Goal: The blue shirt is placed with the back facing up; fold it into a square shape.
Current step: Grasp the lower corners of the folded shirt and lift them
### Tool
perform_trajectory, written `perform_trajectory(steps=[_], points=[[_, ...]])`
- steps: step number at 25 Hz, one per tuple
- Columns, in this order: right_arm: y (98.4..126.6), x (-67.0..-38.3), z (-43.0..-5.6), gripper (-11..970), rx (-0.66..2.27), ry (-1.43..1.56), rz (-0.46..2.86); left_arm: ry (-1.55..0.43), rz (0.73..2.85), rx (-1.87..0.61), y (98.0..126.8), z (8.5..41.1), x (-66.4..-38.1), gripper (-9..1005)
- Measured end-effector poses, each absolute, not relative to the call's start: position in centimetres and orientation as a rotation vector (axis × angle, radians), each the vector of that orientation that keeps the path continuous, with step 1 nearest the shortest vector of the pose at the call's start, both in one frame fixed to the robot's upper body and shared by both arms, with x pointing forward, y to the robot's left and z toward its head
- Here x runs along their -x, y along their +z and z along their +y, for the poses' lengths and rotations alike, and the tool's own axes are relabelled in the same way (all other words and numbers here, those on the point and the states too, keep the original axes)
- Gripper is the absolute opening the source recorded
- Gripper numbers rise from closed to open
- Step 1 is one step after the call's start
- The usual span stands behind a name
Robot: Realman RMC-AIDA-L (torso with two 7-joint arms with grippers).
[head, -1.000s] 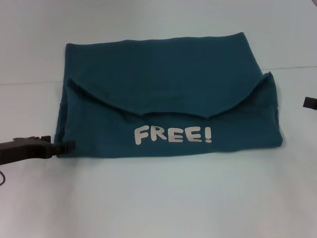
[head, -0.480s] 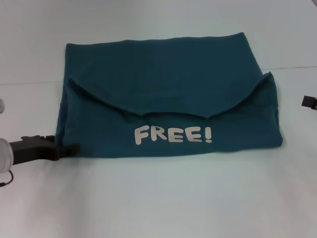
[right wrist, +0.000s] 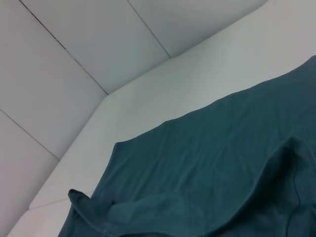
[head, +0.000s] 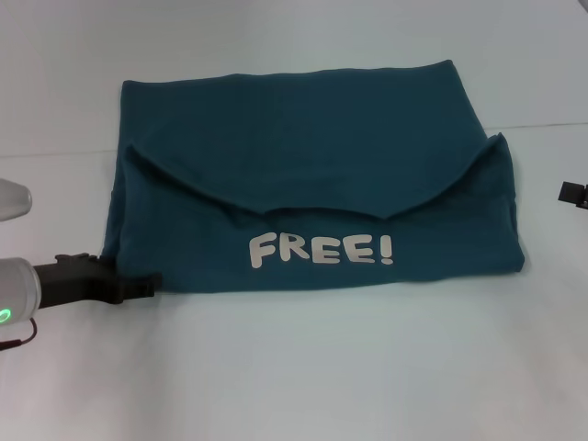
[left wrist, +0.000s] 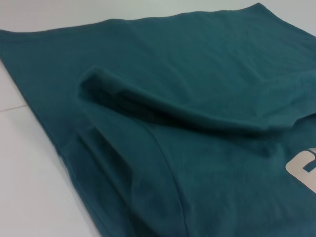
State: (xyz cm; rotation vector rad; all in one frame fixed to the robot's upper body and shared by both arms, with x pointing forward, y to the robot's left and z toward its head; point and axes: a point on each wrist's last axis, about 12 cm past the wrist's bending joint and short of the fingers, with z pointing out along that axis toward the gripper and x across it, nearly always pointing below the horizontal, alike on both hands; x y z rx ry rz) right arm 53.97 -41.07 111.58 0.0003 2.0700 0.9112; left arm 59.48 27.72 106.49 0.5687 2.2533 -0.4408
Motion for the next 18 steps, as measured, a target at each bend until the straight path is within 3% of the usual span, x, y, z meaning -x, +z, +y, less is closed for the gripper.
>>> perform_trajectory(steps=[18], points=[[111.45,-53.9,-41.1,616,-0.003,0.906,2.07,-0.435,2.264,-0.651,106.76,27.17,-59.29,825]])
